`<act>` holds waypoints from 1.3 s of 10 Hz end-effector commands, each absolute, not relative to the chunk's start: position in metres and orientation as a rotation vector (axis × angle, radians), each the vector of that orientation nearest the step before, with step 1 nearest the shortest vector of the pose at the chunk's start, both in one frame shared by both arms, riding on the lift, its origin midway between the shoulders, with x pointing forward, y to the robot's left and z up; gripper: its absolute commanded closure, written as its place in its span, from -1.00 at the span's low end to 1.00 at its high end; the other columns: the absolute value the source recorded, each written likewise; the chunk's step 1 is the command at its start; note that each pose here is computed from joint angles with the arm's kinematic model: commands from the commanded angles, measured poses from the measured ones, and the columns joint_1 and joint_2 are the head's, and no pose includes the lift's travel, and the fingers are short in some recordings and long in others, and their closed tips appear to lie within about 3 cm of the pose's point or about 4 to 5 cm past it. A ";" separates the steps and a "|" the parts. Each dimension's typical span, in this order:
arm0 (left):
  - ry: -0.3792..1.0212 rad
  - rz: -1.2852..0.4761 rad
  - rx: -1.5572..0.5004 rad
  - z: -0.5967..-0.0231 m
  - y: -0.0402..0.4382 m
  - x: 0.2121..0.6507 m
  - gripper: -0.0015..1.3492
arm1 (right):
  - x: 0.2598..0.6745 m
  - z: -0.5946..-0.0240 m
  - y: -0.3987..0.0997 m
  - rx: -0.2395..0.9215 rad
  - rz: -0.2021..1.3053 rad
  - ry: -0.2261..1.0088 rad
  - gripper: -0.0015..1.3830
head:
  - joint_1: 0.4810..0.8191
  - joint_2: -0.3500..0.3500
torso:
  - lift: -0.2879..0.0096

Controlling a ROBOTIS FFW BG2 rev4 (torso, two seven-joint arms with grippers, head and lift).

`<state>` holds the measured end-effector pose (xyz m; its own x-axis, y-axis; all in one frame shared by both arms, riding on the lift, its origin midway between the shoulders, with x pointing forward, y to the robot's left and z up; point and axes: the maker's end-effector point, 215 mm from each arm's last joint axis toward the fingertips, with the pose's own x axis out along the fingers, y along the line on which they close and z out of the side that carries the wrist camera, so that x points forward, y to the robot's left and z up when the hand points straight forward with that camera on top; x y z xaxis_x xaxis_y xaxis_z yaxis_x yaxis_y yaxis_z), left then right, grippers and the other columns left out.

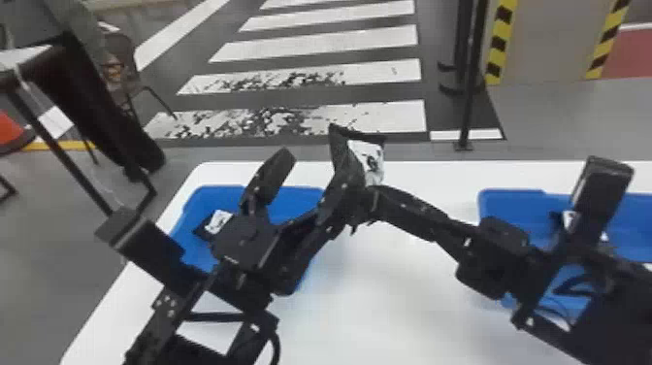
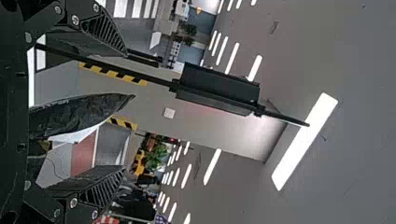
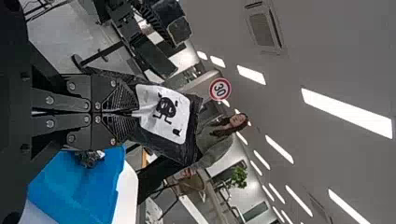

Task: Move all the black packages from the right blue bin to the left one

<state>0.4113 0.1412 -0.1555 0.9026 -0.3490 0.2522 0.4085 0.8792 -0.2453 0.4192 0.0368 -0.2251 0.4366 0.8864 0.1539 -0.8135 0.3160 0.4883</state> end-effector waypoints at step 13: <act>-0.097 -0.392 -0.249 -0.191 0.149 0.419 0.79 | 0.401 -0.222 0.063 0.620 1.188 0.151 0.57 | 0.19 0.78 | -0.25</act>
